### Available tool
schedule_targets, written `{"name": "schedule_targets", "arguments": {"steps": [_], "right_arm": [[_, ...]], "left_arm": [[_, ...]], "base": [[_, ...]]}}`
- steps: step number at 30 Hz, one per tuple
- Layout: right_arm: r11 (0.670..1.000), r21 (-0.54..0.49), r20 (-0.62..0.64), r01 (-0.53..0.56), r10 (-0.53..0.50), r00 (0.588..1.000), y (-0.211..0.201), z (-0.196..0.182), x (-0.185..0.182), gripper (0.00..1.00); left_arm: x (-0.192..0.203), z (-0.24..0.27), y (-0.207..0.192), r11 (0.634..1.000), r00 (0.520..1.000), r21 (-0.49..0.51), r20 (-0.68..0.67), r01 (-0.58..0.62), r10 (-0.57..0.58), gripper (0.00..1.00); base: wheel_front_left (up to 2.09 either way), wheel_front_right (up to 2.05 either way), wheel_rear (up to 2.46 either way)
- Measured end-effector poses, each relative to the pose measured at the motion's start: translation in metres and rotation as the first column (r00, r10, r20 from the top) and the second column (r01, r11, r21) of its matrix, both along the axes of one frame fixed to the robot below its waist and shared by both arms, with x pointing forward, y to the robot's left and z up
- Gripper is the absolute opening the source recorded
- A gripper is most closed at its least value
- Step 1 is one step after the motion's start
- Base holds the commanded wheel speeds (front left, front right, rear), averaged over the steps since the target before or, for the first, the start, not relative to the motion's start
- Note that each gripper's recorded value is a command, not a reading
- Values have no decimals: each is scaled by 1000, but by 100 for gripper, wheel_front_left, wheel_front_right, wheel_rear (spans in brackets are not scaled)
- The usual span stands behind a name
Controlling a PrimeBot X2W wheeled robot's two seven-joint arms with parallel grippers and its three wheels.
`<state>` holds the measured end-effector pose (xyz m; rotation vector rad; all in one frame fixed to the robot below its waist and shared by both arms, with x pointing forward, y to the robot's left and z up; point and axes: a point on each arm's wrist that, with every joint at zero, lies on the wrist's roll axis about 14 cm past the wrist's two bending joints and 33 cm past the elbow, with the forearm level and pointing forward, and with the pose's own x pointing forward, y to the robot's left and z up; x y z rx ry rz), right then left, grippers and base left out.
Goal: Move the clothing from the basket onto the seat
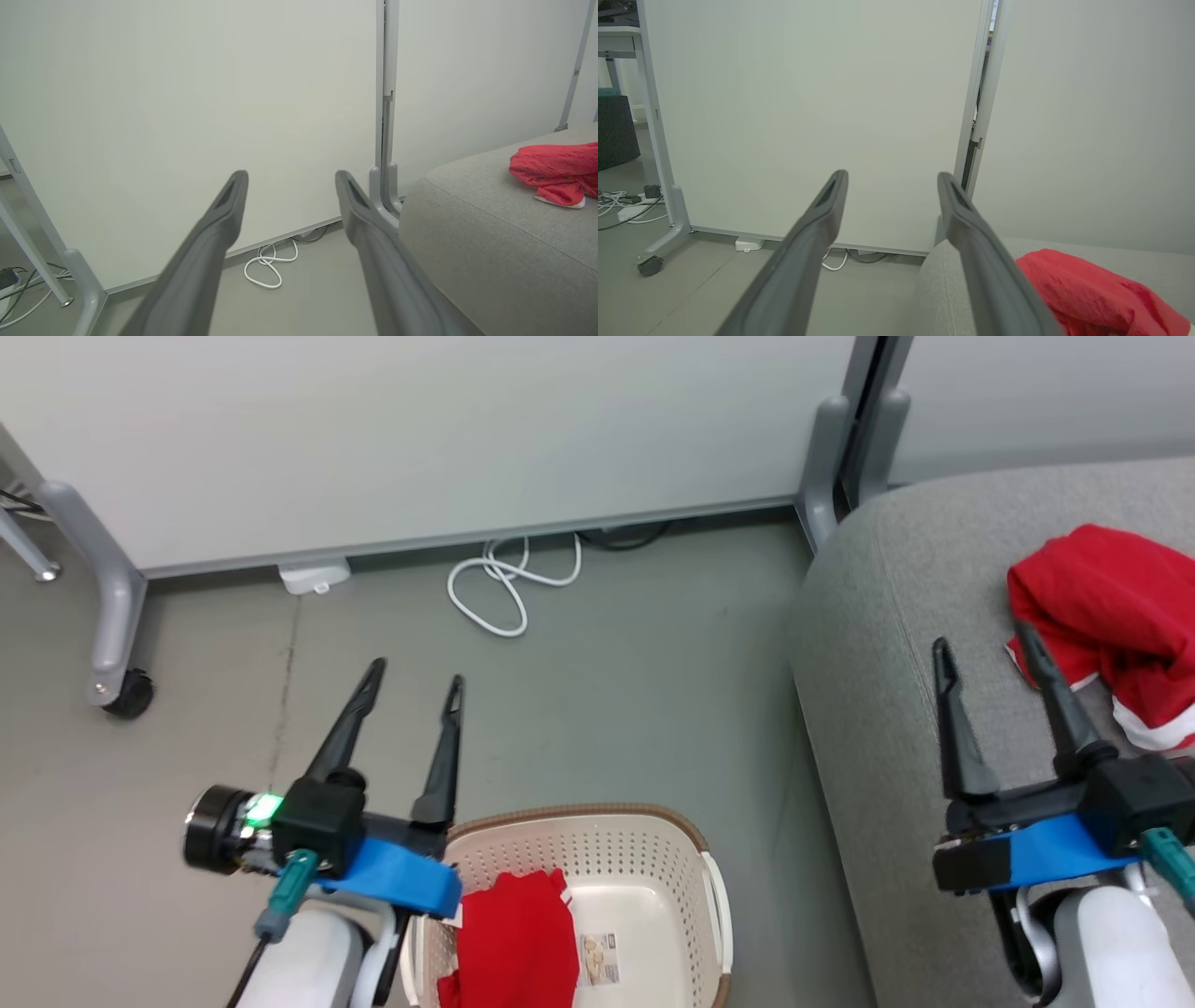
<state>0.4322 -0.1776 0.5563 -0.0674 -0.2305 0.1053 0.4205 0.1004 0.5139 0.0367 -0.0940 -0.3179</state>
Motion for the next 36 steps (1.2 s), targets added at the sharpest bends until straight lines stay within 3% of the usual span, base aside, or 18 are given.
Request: {"name": "schedule_targets", "arguments": {"steps": [10,24,36], "right_arm": [[998,22,14,-66,66,998,27,5,-27,100],[997,63,-44,-49,52,998,23,-15,-60,100],[996,88,-67,-26,32,997,16,-23,-64,100]], "left_arm": [[-32,5,59,983,984,-15,10,-180,180,100],[-68,0,74,973,974,-30,1,-228,228,100],[-70,-1,77,971,972,-33,-2,-236,236,100]], "base": [[0,0,0],[0,0,0],[0,0,0]]}}
